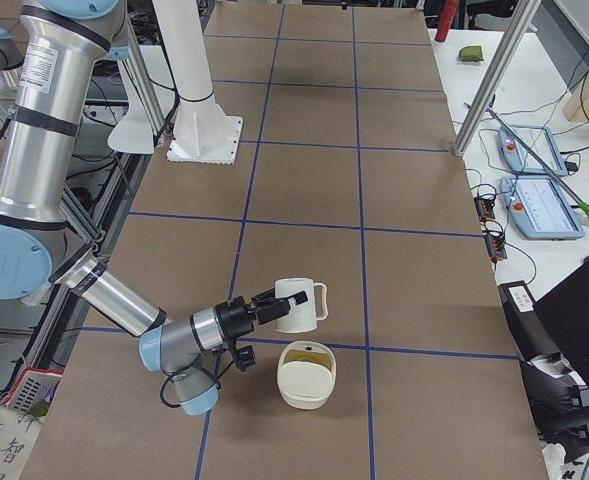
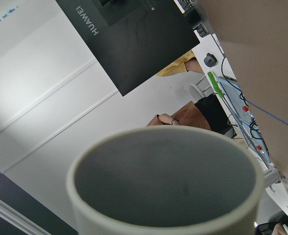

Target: Left arm hands cup to right arm to dump lemon

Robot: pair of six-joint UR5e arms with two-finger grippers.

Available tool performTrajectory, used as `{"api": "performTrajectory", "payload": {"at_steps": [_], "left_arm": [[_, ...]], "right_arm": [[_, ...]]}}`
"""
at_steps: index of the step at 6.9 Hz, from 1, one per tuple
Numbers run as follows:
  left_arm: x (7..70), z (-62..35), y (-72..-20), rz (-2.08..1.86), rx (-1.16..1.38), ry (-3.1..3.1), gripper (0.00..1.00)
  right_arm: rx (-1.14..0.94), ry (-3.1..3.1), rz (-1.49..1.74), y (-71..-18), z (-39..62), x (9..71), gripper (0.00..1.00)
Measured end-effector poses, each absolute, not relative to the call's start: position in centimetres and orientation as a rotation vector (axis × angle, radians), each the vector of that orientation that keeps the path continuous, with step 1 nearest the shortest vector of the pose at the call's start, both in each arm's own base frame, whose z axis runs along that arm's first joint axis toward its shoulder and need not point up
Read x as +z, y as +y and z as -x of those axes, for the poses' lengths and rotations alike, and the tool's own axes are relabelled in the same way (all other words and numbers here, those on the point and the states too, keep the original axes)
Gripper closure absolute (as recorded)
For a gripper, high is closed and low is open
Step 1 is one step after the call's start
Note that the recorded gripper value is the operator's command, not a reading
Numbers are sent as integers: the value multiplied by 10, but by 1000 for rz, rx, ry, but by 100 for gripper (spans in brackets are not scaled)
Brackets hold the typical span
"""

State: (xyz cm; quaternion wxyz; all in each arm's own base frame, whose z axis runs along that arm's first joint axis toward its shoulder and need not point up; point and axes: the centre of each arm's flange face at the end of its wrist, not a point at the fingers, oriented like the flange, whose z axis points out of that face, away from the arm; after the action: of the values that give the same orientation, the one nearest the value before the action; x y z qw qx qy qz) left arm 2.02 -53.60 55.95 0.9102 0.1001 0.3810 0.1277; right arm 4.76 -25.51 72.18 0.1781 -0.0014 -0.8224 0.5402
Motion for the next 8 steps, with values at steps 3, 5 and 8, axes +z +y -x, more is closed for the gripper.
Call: {"api": "performTrajectory", "payload": {"at_steps": [3,5,8], "left_arm": [[562,-20,-536,-200,260,784,0],[564,-20,-536,-197,260,784,0],[564,-21,-536,-196,261,784,0]], "right_arm": [[1217,-2079,-375,-243,-39,726,100],[981,-1909,-591,-240,-32,728,100],[566,-1549,-904,-244,-31,728,100]]}}
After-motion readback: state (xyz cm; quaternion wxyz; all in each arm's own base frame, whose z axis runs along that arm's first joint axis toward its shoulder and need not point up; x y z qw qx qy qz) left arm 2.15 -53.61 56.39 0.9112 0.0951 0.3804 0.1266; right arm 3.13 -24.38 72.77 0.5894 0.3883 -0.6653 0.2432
